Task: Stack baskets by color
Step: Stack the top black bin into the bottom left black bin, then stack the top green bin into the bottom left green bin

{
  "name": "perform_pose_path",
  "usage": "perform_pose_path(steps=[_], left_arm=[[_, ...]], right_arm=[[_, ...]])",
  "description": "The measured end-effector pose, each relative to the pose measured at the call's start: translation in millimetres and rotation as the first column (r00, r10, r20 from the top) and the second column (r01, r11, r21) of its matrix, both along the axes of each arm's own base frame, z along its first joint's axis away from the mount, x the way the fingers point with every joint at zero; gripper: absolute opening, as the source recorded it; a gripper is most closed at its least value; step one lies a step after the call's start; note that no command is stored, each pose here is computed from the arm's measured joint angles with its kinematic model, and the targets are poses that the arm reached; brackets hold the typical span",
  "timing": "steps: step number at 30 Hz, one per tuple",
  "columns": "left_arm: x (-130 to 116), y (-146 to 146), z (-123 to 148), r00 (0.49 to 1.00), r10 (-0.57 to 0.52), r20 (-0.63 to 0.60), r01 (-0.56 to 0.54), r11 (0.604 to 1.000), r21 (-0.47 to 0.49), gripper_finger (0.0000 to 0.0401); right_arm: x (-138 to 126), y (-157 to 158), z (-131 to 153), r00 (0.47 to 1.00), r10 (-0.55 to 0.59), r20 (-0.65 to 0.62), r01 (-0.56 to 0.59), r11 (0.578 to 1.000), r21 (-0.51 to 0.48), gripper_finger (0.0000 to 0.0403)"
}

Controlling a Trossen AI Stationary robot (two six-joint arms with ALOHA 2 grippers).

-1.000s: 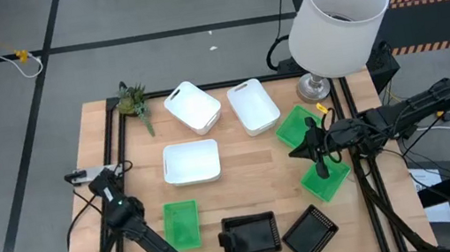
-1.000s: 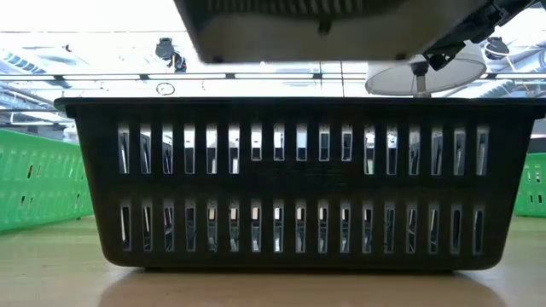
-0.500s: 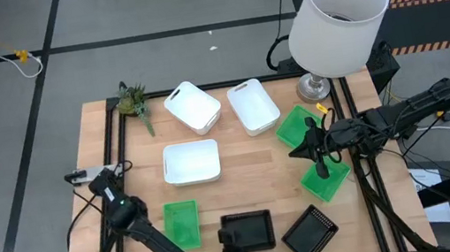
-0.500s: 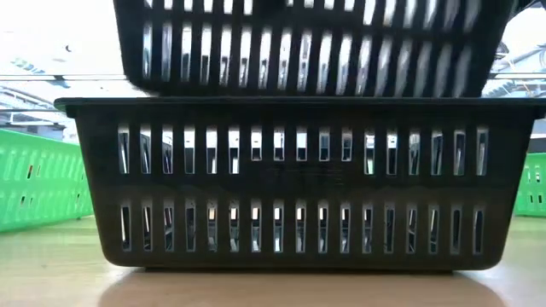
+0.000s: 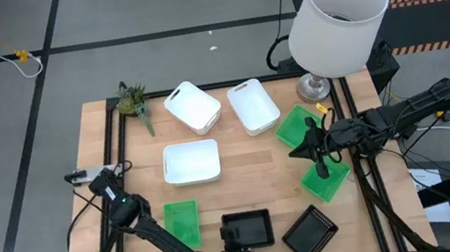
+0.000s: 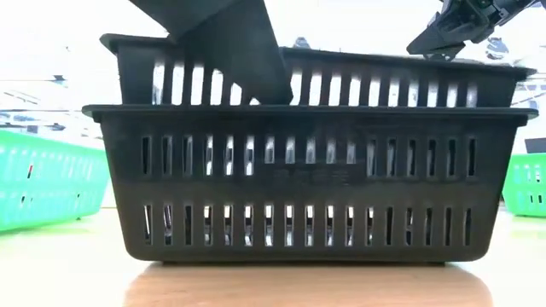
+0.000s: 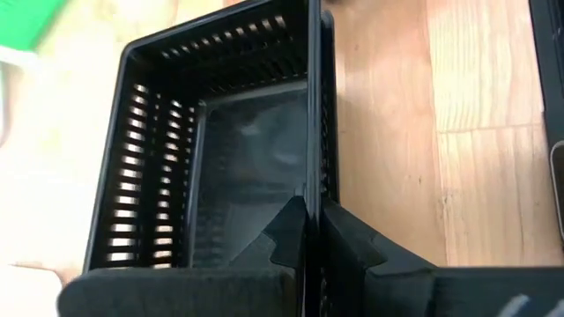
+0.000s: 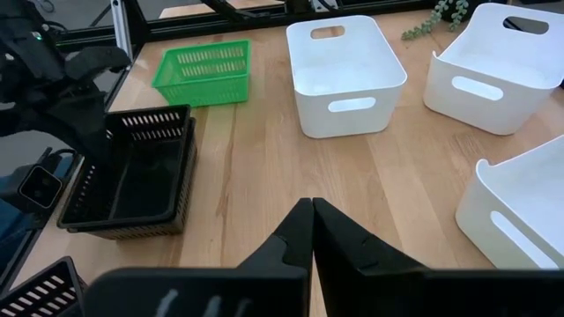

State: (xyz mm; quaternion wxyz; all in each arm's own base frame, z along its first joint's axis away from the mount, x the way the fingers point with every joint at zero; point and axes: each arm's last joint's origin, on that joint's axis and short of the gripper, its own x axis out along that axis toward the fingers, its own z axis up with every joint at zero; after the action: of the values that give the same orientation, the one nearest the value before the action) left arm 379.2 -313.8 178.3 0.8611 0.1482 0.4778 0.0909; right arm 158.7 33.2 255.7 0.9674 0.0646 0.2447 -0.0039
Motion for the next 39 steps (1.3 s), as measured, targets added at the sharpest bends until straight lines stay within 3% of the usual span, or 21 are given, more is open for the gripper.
perform_pose_path(steps=[11,21,25,39], left_arm=[[2.1,2.4,-0.2,1.0,0.003,-0.01,-0.004,1.0,-0.012,0.0042],[0.8,3.6,8.1,1.0,0.011,0.006,-0.01,1.0,-0.022,0.015],[-0.2,4.3,13.4,1.0,-0.005,0.007,0.005,1.0,-0.017,0.0174],[-9.7,16.8,64.6,0.997,-0.041,0.07,0.042,0.999,-0.015,0.0179]], right_arm=[[0.0,0.0,0.0,1.0,-0.001,0.0,0.001,1.0,0.001,0.0002],[0.0,0.1,0.1,1.0,-0.01,-0.001,0.01,1.0,0.028,0.0002],[0.0,0.1,0.1,1.0,-0.011,0.0,0.011,1.0,0.029,0.0002],[-3.1,-1.8,-5.2,0.996,-0.061,-0.06,0.063,0.998,0.025,0.0002]])
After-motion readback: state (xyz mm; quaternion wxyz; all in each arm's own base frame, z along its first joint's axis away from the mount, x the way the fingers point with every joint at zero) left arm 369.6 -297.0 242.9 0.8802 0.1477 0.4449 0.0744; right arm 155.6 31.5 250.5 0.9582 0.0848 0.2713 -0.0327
